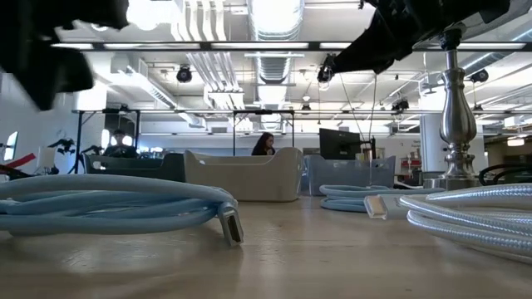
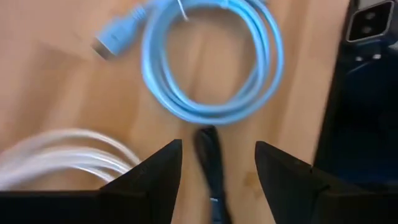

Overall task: Pick & Place USB Port
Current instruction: Put the bottom black charger cable into the gray bin

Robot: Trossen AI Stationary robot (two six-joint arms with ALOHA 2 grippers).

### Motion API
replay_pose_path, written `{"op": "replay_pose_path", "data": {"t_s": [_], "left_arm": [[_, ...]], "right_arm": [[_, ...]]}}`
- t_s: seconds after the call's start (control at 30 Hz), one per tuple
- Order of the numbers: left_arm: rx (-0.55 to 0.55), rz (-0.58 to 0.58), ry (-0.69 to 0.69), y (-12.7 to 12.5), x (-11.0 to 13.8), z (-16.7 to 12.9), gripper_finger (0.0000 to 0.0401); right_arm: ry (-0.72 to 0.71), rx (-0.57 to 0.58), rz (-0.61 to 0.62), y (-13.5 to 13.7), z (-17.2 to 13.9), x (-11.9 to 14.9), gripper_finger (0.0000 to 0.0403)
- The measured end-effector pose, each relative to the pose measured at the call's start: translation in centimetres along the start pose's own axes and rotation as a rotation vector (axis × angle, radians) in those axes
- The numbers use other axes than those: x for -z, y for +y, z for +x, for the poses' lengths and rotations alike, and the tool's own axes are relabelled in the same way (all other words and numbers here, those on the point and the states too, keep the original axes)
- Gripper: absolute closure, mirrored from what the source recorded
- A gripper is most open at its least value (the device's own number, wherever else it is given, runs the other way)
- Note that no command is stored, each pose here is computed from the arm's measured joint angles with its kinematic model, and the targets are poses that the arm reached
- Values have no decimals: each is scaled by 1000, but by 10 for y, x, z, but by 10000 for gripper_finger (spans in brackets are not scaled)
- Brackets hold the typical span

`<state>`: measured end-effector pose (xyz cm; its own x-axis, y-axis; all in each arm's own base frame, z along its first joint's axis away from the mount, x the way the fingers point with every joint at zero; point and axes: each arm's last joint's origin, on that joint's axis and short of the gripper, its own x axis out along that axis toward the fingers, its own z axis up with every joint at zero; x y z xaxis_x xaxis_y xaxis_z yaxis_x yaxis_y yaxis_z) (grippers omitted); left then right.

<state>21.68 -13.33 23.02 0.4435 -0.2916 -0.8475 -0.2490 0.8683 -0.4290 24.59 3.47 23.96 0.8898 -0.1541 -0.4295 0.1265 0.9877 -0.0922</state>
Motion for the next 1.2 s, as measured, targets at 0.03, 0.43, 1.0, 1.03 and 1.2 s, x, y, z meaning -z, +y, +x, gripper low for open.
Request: {"op": "replay_pose_path", "data": {"t_s": [0.03,0.43,1.0,1.03,1.2], "left_arm": [[16,-30,2,-2,5,5,195],[-53,-140,132,3,53,49,195],[-39,-36,188,0,56,88,225],[-34,-19,178,-2,55,87,237],[-16,31,143,-11,47,79,323]], "right_arm": [[0,0,-4,0,0,0,270],[0,-4,9,0,0,0,264],[2,-6,-8,0,0,1,279],[2,-6,-8,0,0,1,277],[2,-6,-8,0,0,1,273]]}}
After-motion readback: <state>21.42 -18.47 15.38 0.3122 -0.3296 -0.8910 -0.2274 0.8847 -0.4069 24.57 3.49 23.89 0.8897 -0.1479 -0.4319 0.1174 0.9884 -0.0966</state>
